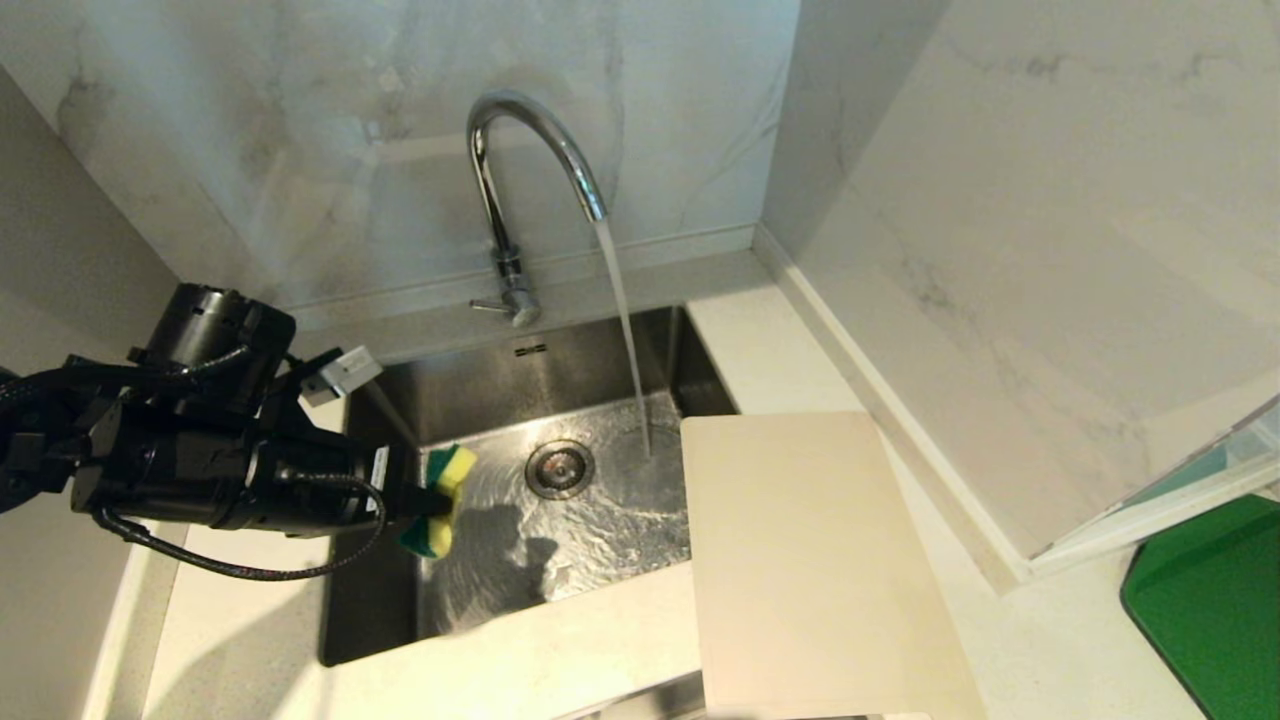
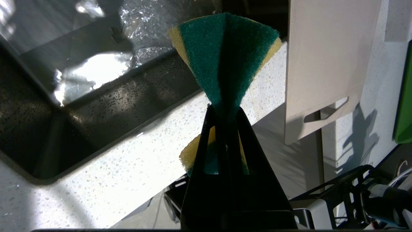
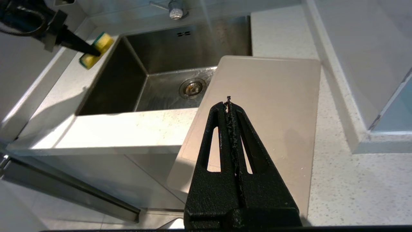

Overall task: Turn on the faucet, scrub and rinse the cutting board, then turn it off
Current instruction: Put down the cleaning cloth

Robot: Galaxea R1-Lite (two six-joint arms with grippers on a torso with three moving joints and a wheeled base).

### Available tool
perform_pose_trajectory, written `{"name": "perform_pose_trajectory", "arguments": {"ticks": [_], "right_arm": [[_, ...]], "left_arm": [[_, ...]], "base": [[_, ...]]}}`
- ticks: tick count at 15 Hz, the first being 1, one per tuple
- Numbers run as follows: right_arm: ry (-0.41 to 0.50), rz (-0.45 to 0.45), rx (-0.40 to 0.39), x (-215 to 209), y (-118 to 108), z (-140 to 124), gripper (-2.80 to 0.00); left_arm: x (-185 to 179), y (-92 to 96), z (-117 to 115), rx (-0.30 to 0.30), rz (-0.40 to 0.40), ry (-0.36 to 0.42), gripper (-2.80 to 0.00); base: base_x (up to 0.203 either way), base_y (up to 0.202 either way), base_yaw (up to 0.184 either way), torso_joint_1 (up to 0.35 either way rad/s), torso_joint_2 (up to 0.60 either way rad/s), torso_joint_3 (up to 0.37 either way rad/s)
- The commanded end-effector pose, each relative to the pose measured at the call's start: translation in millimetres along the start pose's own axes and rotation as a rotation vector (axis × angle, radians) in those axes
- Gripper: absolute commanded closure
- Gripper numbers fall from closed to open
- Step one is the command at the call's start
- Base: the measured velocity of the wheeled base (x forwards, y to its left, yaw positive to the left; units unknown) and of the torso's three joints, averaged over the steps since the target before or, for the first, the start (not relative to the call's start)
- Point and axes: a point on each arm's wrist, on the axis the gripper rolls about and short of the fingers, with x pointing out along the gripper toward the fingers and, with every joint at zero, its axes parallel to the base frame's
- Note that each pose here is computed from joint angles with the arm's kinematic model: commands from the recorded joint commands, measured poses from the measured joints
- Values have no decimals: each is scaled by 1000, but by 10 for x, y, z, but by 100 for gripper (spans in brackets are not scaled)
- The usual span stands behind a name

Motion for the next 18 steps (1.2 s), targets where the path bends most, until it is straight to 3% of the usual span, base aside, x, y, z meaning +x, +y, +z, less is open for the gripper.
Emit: {"name": "perform_pose_trajectory", "arguments": {"ticks": [1, 7, 10, 12, 16, 18], "right_arm": [[27, 40, 14, 1, -4, -91, 0], [27, 139, 83, -98, 43, -155, 0], [-38, 149, 39, -286, 113, -279, 0], [-44, 27, 1, -290, 82, -312, 0], [-9, -272, -184, -291, 7, -355, 0], [34, -345, -182, -296, -14, -398, 0]], "left_arm": [[28, 7, 2, -2, 0, 2, 0], [48, 14, -12, -2, -2, 5, 0], [63, 14, -38, 0, -4, 11, 0], [62, 12, -23, 4, -6, -4, 0], [10, 4, -6, 8, -4, -28, 0], [-48, -14, 5, 13, -8, -47, 0]], "base": [[0, 0, 0, 0, 0, 0], [0, 0, 0, 0, 0, 0], [0, 0, 0, 0, 0, 0], [0, 0, 0, 0, 0, 0], [0, 0, 0, 0, 0, 0], [0, 0, 0, 0, 0, 0]]}}
